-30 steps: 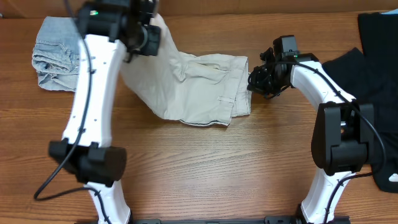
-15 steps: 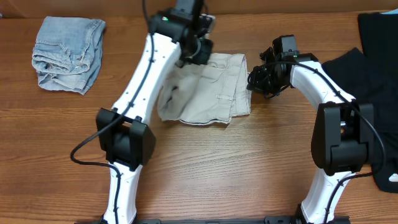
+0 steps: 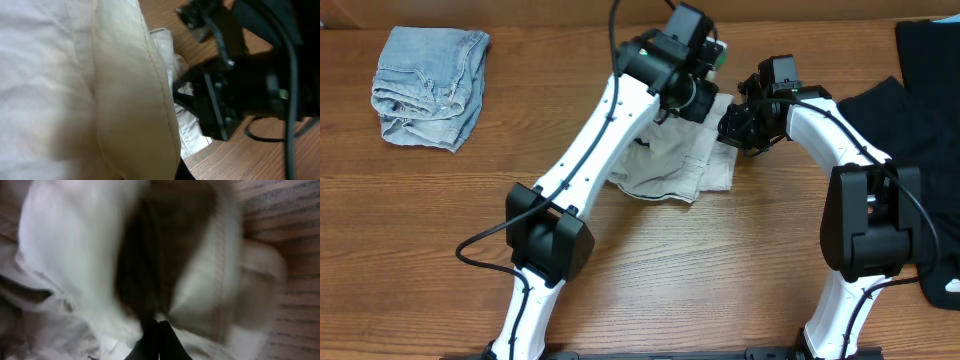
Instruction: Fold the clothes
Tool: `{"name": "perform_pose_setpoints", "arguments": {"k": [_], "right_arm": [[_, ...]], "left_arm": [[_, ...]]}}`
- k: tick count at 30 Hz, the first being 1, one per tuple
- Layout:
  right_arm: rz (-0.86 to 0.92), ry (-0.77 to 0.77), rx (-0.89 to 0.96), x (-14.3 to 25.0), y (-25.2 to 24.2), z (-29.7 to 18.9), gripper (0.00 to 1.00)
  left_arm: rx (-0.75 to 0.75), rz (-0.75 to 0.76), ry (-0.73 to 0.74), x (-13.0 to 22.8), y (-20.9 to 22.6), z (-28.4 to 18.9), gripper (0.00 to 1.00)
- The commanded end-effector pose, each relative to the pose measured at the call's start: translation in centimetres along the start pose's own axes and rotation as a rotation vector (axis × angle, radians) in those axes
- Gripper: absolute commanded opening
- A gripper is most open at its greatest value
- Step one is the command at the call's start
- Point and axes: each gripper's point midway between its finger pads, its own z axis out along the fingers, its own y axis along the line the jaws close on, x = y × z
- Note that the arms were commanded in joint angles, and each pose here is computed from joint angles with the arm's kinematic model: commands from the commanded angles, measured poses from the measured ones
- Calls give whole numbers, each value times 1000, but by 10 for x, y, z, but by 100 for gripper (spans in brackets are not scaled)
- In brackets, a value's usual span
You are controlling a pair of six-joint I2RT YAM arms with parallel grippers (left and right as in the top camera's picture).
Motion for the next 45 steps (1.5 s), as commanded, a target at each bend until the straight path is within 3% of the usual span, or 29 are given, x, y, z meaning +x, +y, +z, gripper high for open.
{"name": "perform_pose_setpoints", "arguments": {"k": [1,2,4,5,7,9,15,20,26,31,35,45], "right_arm": [[38,-1,-56,-7,0,-2,4],[44,-5,-79,-10,1,-6,4],[54,-26,-139,-22,5,-22,4],[58,-45,-168,-30,6,-32,4],[62,-94,-210,-45,8,-58,4],[78,-152,-226,-59,5,-87,4],[127,-303,-216,-80,-16,-165,9],[125,-254,-126,-64,-36,-158,36],[143,-212,-43,-53,-52,-150,58],[153,-200,-25,-49,-56,-149,65],[147,-188,-3,-46,-60,-148,67],[148,-178,-1,-43,-60,-148,73]], "left_arm": [[8,-5,-2,-3,-14,11,18],[10,-11,6,-1,-15,14,26],[15,-11,23,3,-18,23,64],[14,-12,35,6,-18,28,75],[15,-12,48,9,-20,34,89],[16,-9,51,10,-21,37,96],[22,-3,-17,-9,-22,25,100],[10,26,-20,-14,-14,-4,100],[-53,189,145,26,2,7,100],[-73,334,303,69,18,33,100],[-32,341,368,92,18,48,99],[290,441,329,103,-54,59,95]]}}
